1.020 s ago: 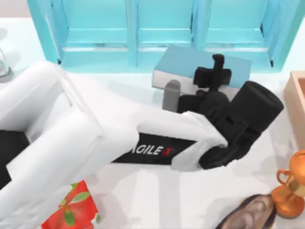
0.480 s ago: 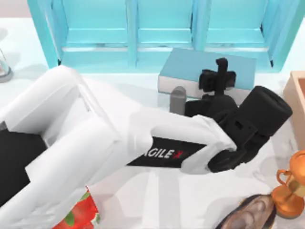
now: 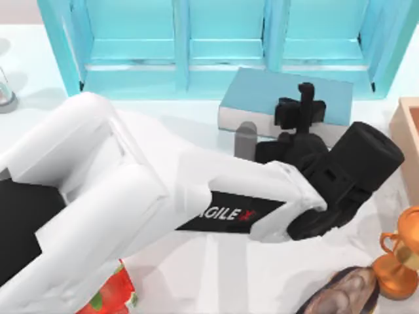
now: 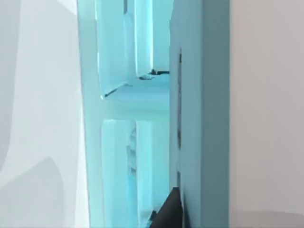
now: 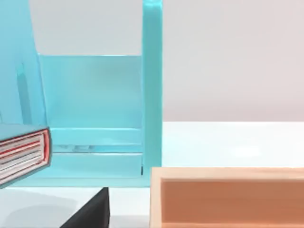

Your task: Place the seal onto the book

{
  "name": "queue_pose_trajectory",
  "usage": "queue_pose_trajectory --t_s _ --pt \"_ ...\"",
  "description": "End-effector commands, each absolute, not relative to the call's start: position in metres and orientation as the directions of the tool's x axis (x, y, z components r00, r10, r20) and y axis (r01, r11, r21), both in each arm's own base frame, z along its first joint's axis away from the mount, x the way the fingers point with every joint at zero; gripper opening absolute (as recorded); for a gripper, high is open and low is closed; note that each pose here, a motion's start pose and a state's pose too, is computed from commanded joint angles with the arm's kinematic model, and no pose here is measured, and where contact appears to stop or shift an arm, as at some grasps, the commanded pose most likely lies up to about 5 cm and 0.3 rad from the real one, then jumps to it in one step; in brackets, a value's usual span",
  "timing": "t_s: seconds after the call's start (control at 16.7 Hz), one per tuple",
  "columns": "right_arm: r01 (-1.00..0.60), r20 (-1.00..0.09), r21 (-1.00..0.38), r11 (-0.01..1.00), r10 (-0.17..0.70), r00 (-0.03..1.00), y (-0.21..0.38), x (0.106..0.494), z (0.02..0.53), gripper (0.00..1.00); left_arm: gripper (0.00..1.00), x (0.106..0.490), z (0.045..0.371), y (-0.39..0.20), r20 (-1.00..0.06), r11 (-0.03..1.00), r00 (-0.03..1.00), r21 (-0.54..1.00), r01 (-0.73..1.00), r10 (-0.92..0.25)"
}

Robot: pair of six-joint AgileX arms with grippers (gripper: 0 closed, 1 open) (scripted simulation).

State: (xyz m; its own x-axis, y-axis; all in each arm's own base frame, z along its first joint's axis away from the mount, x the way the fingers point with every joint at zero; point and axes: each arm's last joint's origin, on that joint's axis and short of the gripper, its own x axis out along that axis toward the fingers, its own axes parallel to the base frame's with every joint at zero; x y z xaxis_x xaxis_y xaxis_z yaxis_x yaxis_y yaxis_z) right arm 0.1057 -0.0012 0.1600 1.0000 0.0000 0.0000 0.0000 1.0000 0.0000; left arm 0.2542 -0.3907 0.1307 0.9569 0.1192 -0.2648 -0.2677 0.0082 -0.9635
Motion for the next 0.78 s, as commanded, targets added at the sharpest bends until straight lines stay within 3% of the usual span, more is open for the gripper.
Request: queue_pose_trajectory --t_s 0.78 --pt "0.0 0.0 0.0 1.0 0.0 1.0 -0.001 0.106 0.16 1.0 0.0 0.254 0.102 -0.391 -0.265 0.009 0.957 -0.963 -0.268 0.119"
